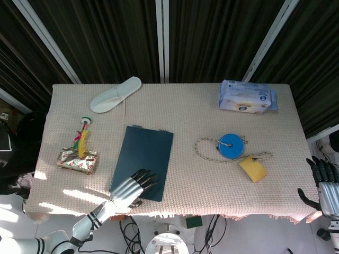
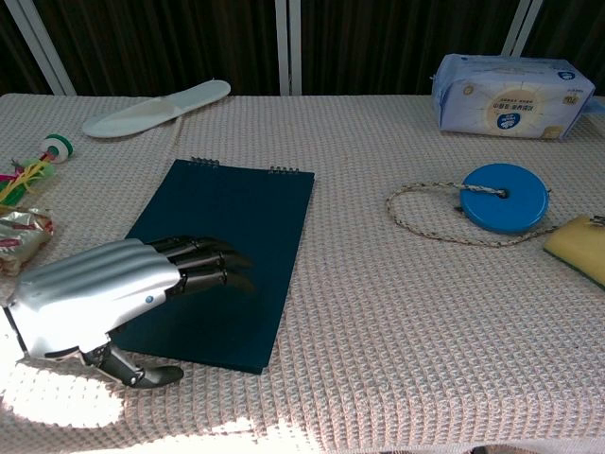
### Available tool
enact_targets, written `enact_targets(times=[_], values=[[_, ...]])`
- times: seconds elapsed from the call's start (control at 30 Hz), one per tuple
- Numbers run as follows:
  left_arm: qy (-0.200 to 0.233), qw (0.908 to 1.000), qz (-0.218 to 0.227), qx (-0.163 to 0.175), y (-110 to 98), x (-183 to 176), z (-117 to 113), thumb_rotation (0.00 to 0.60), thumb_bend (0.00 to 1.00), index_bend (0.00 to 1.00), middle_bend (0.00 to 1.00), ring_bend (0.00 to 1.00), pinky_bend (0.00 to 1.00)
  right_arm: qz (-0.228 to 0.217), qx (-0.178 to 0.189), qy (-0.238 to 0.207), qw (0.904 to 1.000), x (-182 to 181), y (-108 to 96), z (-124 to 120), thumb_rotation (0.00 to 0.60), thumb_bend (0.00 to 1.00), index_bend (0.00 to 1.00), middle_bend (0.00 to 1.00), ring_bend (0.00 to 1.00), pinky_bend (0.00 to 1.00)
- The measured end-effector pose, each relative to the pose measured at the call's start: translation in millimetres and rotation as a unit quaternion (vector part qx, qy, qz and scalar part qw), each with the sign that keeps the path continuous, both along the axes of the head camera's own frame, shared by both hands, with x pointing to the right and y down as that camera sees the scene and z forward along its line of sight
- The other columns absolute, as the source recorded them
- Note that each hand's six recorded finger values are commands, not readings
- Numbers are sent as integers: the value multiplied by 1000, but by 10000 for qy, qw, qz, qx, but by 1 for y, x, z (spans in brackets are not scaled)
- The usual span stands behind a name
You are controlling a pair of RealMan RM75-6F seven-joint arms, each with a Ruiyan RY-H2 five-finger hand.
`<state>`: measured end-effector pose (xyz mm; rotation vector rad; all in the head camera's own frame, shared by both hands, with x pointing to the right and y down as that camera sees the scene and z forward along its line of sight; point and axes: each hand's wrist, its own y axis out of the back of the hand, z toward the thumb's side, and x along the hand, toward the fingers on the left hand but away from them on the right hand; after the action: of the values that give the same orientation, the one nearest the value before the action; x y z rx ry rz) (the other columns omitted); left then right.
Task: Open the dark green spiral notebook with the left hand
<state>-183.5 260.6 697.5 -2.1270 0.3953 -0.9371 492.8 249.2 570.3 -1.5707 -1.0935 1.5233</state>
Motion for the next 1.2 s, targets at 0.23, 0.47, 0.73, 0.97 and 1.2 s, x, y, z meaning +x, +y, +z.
enact_targets(times=[0.23,0.47,0.73,0.97,1.2], values=[[-87,10000,-8,1,-1,-1,6,600,247,219,92,0,99,11,-4,-3,10000,1,0,0,600,295,0,0,0,0],[-79,9999,-48,45,-3,-1,6,600,284,257,100,0,99,23,-8,5,10000,3,1,0,600,295,0,0,0,0],[-116,9996,-204,158,-8,-4,8,600,388,320,118,0,99,10,-10,3,10000,2,0,1,600,296,0,0,0,0],[15,9963,-528,671,-21,-8,2,600,416,344,164,0,99,5,-19,20,10000,1,0,1,600,296,0,0,0,0],[-237,9868,-825,1375,-43,-22,13,600,404,389,169,0,100,24,-16,31,10000,2,1,1,600,295,0,0,0,0]])
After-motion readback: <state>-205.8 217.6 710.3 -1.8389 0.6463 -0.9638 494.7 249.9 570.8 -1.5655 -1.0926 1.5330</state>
